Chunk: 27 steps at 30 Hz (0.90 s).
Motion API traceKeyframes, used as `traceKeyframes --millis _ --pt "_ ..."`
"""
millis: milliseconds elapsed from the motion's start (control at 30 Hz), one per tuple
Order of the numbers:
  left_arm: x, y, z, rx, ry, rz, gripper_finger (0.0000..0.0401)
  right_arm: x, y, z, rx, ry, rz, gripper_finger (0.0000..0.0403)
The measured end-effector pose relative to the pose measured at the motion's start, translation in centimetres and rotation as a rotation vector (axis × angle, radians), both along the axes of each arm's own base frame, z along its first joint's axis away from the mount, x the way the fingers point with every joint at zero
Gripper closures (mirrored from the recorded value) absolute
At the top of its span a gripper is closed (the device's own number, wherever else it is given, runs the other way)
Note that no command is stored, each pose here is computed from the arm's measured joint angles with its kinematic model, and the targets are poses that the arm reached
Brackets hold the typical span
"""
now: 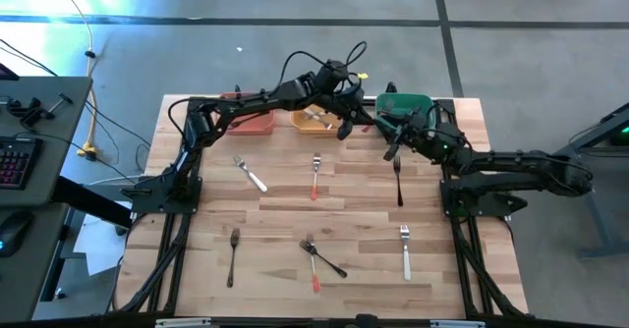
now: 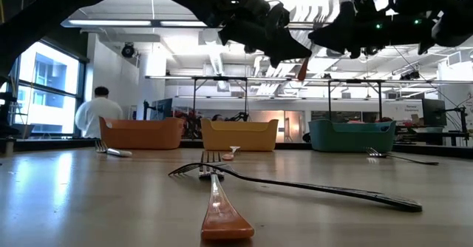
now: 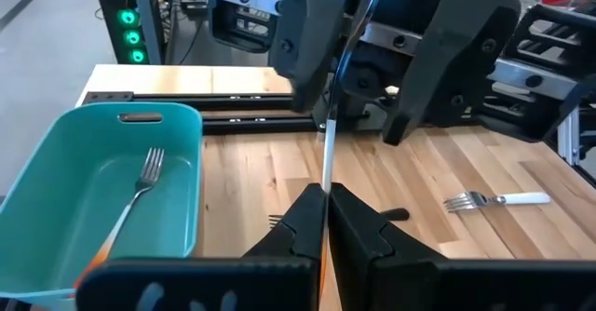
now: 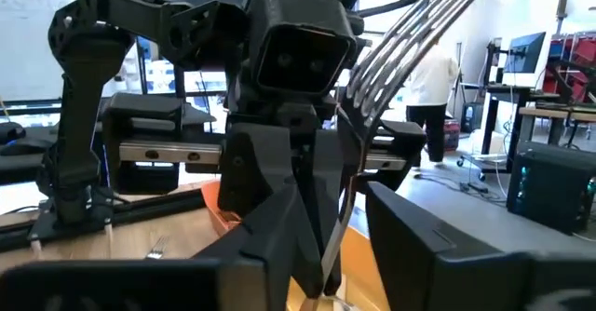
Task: Sort silverware by color (type)
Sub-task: Put the top left orange fork into the green bin
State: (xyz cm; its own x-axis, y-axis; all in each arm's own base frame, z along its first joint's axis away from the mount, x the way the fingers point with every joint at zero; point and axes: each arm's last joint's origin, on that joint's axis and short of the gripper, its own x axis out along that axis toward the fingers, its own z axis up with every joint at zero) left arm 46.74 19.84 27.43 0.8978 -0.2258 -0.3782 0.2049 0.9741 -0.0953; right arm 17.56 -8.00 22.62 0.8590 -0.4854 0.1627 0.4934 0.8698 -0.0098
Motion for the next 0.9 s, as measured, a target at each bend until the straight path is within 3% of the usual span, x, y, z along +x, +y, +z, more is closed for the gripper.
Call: traceKeyframes --millis 200,500,600,900 --pt "0.0 0.0 -0.1 0.005 0.016 0.021 0.0398 0.4 -0.3 0.1 0.006 0.005 -0.041 0.0392" --pt "-1.4 1.6 -1.4 0.061 0.166 0.116 0.0355 0.9 -0.8 1.3 -0.011 0.042 -0.125 0.0400" --pt "-2.3 2.4 -1.9 0.050 0.225 0.125 0.0348 1.5 -1.5 2.6 0.030 0.173 -0.200 0.0402" --pt "-2.0 2.1 -1.7 0.083 0.199 0.106 0.0375 1.6 -3.7 6.6 0.187 0.580 -0.301 0.0402"
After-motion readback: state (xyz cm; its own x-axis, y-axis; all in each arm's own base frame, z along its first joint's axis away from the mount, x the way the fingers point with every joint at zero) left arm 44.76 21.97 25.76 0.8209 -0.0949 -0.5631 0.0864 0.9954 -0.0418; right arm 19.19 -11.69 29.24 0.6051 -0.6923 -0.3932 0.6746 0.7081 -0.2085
